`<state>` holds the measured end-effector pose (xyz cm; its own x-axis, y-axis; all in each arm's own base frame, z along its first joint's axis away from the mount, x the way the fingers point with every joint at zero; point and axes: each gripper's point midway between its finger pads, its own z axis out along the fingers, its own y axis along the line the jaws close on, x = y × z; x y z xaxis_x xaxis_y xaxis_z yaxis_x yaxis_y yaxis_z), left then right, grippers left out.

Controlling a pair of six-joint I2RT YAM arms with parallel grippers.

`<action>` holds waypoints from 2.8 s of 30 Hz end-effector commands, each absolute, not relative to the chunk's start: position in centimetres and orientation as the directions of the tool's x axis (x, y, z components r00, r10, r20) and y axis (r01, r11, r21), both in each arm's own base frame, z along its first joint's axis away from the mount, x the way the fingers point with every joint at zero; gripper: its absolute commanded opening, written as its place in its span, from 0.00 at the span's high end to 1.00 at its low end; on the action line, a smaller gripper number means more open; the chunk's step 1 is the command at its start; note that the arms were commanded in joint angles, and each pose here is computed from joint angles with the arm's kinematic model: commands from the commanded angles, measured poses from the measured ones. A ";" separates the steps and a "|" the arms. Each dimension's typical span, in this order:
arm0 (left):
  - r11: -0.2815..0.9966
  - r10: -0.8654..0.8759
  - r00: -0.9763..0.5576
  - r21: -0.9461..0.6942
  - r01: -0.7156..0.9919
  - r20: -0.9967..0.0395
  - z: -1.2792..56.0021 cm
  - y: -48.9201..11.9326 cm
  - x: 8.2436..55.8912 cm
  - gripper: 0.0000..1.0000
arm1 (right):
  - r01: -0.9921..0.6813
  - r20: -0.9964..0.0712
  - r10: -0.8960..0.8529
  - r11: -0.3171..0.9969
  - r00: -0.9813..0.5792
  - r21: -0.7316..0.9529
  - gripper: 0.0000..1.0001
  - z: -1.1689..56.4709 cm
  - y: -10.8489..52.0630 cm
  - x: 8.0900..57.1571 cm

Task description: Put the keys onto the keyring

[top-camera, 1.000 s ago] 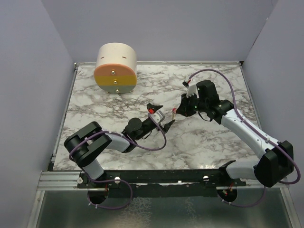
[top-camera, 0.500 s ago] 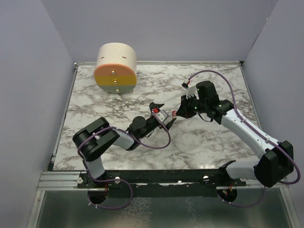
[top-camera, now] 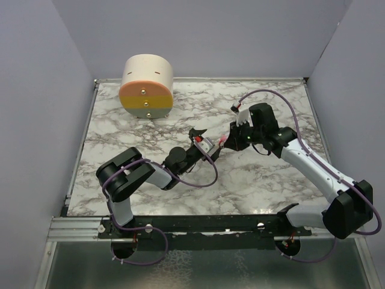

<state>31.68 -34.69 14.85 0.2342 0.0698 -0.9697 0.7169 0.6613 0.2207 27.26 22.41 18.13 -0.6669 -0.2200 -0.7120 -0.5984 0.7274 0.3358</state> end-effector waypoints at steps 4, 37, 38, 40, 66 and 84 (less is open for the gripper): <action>0.720 0.011 0.275 0.199 0.665 -0.961 17.3 -33.7 33.4 0.02 | -0.620 -0.704 -0.246 0.708 -0.666 0.338 0.99 18.1 22.2 26.0; 0.885 -0.043 0.197 0.054 0.463 -0.980 20.3 -27.6 34.9 0.01 | -0.591 -0.636 -0.310 0.754 -0.706 0.288 0.99 15.7 21.1 26.5; 0.883 -0.045 0.196 0.053 0.467 -0.980 20.3 -27.5 34.7 0.01 | -0.591 -0.636 -0.310 0.754 -0.706 0.287 0.99 15.8 21.1 26.5; 0.870 -0.051 0.194 0.052 0.490 -0.980 20.2 -27.6 34.2 0.01 | -0.589 -0.637 -0.309 0.757 -0.706 0.285 0.99 15.8 21.1 26.7; 0.349 -0.056 0.114 0.088 0.933 -0.992 17.2 -37.0 26.4 0.25 | -0.680 -0.707 -0.336 0.680 -0.623 0.275 0.99 17.3 23.1 28.2; 0.141 -0.131 0.015 -0.003 0.990 -0.991 18.1 -36.1 26.1 0.50 | -0.757 -0.758 -0.359 0.599 -0.545 0.260 0.99 19.2 23.3 26.6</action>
<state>27.24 -35.30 16.76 0.0290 -0.0744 -0.9968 0.9627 0.2703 0.0079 27.19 22.47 17.39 -0.6050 -0.3560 -0.7122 -0.7013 0.6618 0.2649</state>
